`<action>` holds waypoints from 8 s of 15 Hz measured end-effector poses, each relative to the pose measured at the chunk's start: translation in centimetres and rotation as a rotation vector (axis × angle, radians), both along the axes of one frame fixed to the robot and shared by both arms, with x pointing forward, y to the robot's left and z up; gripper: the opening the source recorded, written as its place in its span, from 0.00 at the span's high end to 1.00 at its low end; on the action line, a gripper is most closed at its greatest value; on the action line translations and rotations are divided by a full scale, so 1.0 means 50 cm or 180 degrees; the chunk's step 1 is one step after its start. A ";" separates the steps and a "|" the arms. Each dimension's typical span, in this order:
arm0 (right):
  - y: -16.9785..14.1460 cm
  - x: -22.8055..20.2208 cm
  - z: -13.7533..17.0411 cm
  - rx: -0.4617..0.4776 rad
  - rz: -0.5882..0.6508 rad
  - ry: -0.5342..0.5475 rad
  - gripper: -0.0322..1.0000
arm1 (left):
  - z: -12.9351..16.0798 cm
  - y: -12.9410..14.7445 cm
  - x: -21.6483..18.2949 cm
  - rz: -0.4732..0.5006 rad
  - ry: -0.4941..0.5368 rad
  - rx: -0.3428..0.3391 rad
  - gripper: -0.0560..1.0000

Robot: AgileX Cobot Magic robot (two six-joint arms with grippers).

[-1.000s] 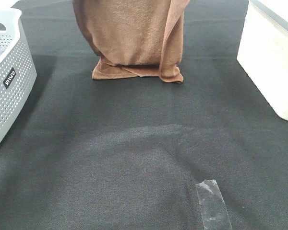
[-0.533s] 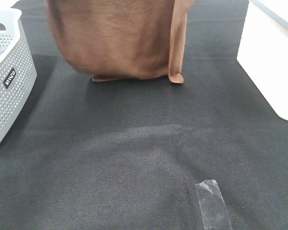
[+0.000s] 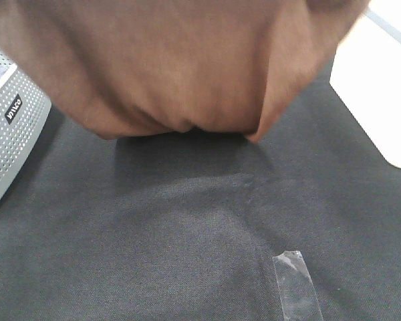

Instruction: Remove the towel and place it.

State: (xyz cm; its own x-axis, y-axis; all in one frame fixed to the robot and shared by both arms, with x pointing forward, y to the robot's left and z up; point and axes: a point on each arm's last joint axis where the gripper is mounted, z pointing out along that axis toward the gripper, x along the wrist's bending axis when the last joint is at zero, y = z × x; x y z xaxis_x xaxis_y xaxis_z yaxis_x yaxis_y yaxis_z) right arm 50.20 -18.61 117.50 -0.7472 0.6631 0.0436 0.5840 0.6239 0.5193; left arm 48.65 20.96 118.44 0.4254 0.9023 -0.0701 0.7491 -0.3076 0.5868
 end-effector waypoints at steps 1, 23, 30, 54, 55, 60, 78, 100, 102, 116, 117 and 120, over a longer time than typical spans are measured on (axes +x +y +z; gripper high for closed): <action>-0.005 0.000 -0.009 -0.0089 -0.0010 -0.0004 0.97 | -0.006 0.002 -0.012 -0.0005 0.0006 -0.0009 0.95; -0.078 -0.266 -0.213 -0.0028 -0.0471 0.1084 0.97 | -0.303 -0.049 -0.175 -0.0556 0.1669 -0.0067 0.95; -0.083 -0.296 -0.283 -0.0089 -0.0635 0.1593 0.97 | -0.369 -0.053 -0.259 -0.0584 0.2215 -0.0254 0.95; -0.059 -0.222 -0.515 -0.0709 -0.1270 0.3313 0.97 | -0.522 -0.114 -0.199 0.0022 0.3304 0.0435 0.95; -0.058 -0.220 -0.523 -0.0744 -0.1281 0.3357 0.97 | -0.527 -0.117 -0.194 0.0017 0.3327 0.0452 0.95; -0.061 -0.215 -0.535 -0.0799 -0.1273 0.3309 0.94 | -0.535 -0.124 -0.184 -0.0072 0.3346 0.0493 0.92; -0.074 -0.049 -0.388 -0.0266 -0.1687 0.1939 0.25 | -0.408 -0.171 -0.034 -0.0598 0.2285 0.0365 0.23; -0.104 0.451 -0.512 0.0176 -0.1318 0.1658 0.06 | -0.547 0.001 0.473 0.0461 0.1404 -0.0514 0.17; -0.097 0.471 -0.551 0.0262 -0.1291 0.1724 0.06 | -0.575 -0.003 0.491 0.0422 0.1401 -0.0550 0.17; -0.079 0.499 -0.606 0.0687 -0.1342 0.1808 0.06 | -0.609 -0.011 0.504 0.0487 0.1419 -0.0678 0.19; -0.075 0.500 -0.608 0.0762 -0.1349 0.1829 0.06 | -0.615 -0.018 0.505 0.0499 0.1431 -0.0735 0.21; -0.034 0.499 -0.616 0.0824 -0.1278 0.1815 0.07 | -0.627 -0.044 0.510 0.0513 0.1400 -0.0880 0.23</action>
